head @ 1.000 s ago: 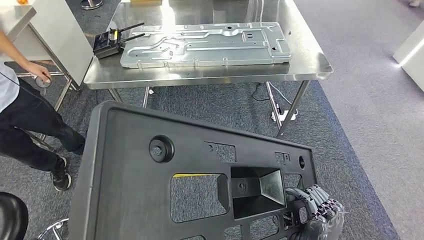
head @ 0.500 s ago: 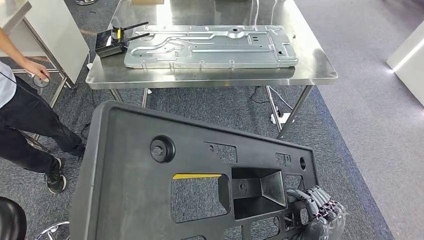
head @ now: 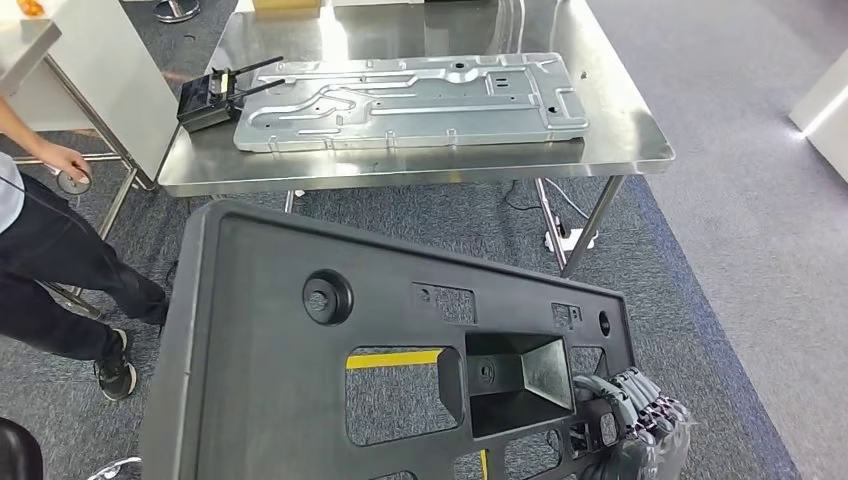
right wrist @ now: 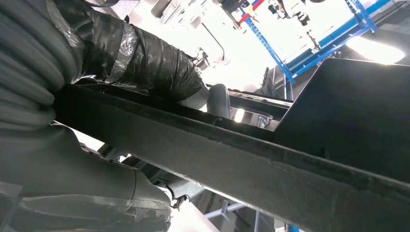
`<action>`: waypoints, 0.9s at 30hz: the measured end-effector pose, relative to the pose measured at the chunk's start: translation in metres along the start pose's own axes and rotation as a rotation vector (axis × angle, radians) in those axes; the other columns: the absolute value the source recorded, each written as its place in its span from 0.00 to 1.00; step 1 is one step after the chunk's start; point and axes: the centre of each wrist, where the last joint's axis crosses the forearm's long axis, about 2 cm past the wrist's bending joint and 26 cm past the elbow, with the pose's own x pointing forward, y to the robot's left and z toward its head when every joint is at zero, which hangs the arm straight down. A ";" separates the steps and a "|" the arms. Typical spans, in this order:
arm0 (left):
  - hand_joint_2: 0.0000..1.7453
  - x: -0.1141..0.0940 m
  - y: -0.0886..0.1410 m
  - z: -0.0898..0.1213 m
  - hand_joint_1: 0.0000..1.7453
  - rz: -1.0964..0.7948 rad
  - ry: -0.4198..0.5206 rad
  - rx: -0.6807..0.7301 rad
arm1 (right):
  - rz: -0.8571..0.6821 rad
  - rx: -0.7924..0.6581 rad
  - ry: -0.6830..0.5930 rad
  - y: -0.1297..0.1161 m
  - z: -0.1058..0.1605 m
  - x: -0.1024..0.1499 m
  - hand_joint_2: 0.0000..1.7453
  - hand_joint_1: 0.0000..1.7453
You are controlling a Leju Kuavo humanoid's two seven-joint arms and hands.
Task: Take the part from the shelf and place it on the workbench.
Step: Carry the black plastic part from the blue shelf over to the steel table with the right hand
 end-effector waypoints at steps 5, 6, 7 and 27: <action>1.00 -0.004 0.002 0.001 0.00 -0.013 0.031 -0.002 | -0.001 -0.001 -0.009 0.001 -0.002 -0.002 1.00 1.00; 1.00 -0.004 0.002 0.001 0.00 -0.015 0.034 -0.003 | -0.002 -0.002 -0.012 0.001 -0.003 -0.002 1.00 1.00; 1.00 -0.003 0.002 0.001 0.00 -0.016 0.036 -0.003 | -0.003 -0.003 -0.016 0.002 -0.004 -0.002 1.00 1.00; 1.00 0.032 -0.028 -0.003 0.00 -0.086 0.177 0.159 | -0.031 -0.015 -0.120 0.003 -0.022 -0.014 1.00 1.00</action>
